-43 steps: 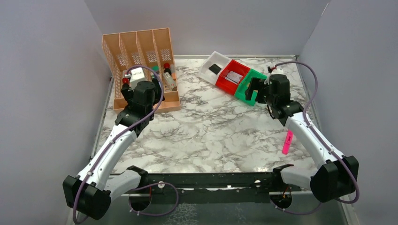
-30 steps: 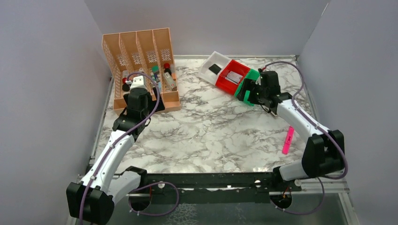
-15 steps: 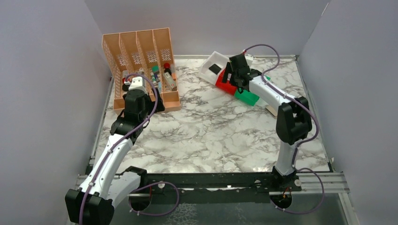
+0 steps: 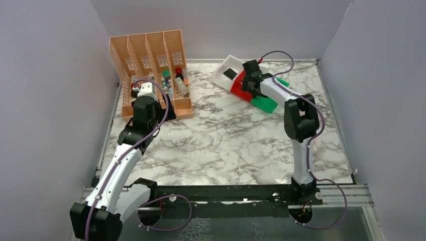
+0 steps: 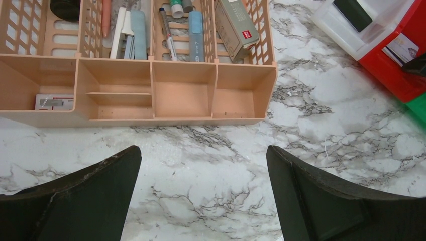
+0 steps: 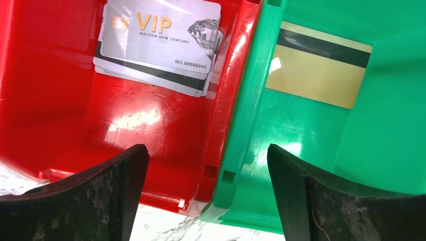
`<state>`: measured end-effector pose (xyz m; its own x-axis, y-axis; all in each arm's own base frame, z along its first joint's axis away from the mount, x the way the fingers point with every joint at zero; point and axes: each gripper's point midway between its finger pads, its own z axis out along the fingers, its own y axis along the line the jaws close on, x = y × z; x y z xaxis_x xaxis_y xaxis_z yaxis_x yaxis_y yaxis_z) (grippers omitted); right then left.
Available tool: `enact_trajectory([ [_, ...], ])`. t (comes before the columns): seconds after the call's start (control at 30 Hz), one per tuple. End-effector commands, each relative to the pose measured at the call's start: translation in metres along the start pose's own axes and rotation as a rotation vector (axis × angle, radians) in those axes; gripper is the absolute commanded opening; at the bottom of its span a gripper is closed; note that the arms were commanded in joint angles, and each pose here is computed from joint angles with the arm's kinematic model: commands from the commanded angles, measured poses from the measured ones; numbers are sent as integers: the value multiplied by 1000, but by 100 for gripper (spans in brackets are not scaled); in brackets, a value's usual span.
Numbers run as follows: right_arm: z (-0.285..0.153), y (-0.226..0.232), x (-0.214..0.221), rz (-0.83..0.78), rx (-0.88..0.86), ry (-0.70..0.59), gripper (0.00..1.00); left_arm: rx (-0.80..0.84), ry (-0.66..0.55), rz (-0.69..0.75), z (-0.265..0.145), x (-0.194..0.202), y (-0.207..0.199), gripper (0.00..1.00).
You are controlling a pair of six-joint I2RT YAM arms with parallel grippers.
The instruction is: Take the credit cards out of the card holder
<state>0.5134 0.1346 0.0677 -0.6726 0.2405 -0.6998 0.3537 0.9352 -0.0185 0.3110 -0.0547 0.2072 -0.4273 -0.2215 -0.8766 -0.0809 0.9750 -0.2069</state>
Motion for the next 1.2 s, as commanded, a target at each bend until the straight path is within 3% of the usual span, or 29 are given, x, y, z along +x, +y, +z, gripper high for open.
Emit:
enact_trajectory([
  [0.0,2,-2,19,-33,-37,58,90,15,-8,3,-1,-1,-1,99],
  [0.43,-25,-23,61,-164,-159,96,85,14,10,2,3,3,-1,99],
  [1.0,-74,-12,92,-493,-580,-51,80,24,17,0,3,5,-3,99],
  [1.17,-85,0,105,-569,-709,-35,77,31,16,2,2,4,-4,99],
])
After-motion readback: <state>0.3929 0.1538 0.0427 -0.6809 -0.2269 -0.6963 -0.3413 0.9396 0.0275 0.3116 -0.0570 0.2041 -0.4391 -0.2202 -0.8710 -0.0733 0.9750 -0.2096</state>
